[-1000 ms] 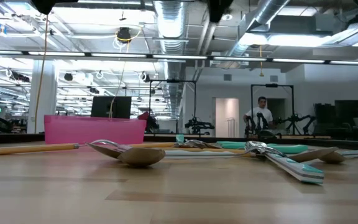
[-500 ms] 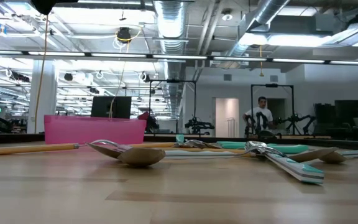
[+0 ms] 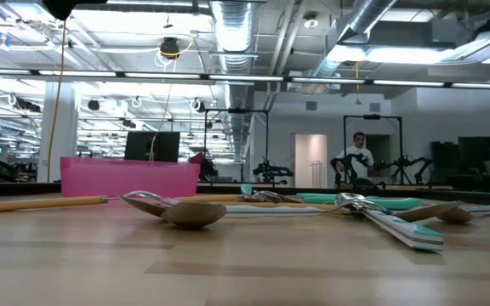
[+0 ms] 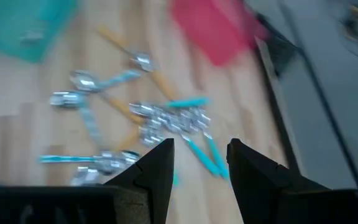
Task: Sort silverware by color (type)
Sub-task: Put the blue patterned spoon into the blue bin
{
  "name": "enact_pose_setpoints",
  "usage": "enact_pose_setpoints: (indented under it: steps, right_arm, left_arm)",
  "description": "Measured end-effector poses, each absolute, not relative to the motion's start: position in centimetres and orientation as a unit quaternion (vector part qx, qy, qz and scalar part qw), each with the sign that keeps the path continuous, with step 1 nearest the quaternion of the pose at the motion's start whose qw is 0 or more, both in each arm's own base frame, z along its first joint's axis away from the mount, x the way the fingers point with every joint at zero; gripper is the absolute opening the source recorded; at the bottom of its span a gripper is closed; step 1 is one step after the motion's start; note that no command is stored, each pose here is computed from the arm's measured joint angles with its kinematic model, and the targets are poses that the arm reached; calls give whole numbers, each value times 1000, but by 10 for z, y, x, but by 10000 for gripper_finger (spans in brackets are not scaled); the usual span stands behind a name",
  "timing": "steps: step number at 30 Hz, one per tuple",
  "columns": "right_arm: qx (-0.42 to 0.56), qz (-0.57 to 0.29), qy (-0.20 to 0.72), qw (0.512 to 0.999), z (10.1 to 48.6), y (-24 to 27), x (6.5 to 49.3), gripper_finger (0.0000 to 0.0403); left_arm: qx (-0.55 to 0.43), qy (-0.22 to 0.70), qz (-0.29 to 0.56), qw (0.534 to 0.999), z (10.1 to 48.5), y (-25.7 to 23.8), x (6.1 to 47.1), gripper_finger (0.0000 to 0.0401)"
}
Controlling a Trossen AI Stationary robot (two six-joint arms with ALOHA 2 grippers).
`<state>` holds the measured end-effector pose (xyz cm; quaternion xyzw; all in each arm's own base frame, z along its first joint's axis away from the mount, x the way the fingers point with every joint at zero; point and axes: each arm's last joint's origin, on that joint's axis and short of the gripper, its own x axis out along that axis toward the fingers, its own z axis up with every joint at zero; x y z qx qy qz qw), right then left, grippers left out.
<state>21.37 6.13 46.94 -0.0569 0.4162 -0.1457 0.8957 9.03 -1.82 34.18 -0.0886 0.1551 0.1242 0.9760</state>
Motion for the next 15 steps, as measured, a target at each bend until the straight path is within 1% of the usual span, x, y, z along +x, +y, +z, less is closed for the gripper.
enact_pose_setpoints:
  steps: [3, 7, 15]
  right_arm:
    - [-27, -169, 418, 892, 452, 55, 202, 170]
    - [-17, -168, 415, 894, 422, 56, 196, 170]
    - [-38, -168, 407, 897, 341, 49, 208, 170]
  left_arm:
    - [-86, 155, 126, 976, 342, -18, 90, 226]
    - [-85, 155, 126, 976, 342, -18, 90, 226]
    - [-85, 155, 126, 976, 342, -18, 90, 226]
